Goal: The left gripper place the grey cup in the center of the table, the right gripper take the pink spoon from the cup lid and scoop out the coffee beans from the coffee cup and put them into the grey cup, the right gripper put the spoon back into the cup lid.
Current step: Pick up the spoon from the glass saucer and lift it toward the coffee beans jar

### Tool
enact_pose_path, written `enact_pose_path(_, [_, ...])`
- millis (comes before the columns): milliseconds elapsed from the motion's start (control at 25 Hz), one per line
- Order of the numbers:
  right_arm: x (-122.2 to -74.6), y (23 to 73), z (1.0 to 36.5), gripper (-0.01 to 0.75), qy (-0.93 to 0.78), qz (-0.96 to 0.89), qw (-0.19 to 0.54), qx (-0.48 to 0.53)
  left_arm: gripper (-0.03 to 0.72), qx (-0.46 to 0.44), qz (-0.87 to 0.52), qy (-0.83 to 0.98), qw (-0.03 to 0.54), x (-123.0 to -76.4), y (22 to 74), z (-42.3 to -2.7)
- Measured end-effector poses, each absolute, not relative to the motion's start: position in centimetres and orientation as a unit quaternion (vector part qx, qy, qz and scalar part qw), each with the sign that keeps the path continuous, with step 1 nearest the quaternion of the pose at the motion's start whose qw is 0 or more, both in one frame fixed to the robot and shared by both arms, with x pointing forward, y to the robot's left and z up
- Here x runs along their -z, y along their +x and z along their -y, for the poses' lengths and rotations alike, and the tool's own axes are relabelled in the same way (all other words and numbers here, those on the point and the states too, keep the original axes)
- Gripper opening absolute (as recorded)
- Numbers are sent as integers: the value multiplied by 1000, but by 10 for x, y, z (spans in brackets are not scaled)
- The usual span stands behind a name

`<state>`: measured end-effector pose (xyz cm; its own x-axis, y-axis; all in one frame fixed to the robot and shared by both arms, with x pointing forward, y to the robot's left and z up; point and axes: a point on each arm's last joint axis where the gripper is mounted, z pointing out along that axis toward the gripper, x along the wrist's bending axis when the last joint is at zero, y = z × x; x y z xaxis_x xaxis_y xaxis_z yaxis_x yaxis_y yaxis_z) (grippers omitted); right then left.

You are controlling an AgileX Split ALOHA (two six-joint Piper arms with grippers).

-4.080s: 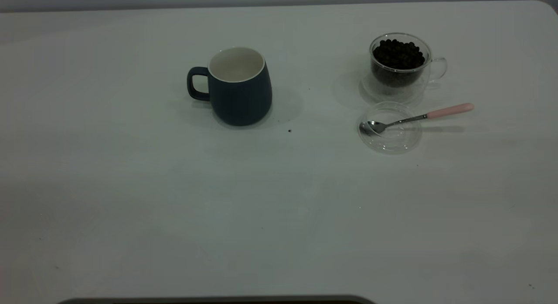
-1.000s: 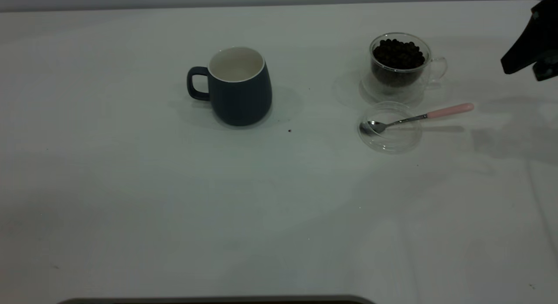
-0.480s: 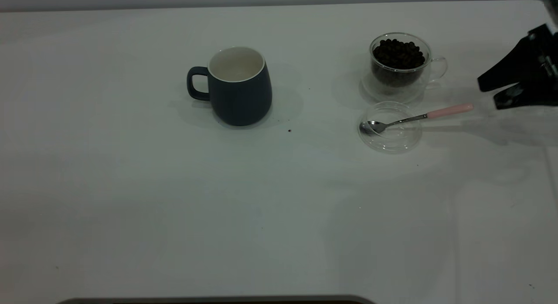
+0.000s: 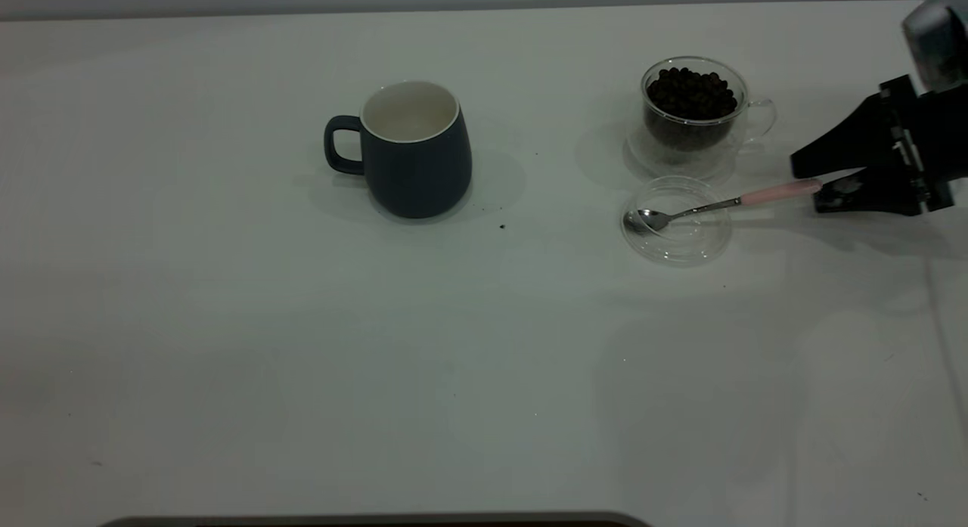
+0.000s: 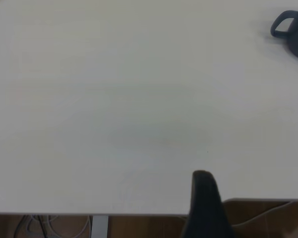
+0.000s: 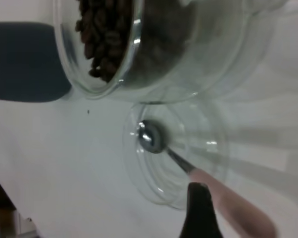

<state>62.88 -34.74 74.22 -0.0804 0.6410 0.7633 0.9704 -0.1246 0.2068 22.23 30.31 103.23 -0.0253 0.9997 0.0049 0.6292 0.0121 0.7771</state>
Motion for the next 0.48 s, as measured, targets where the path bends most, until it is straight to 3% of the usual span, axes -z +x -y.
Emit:
enact_pose_path(320, [-734,630,323,585,-629,638,226,382,567,-310,-646,631,299,-1032,222,-303])
enact_pose_path(480, [-733,630,320,530,-626,641,225,382,567,-310,-645,631,299,-1032,222,-303])
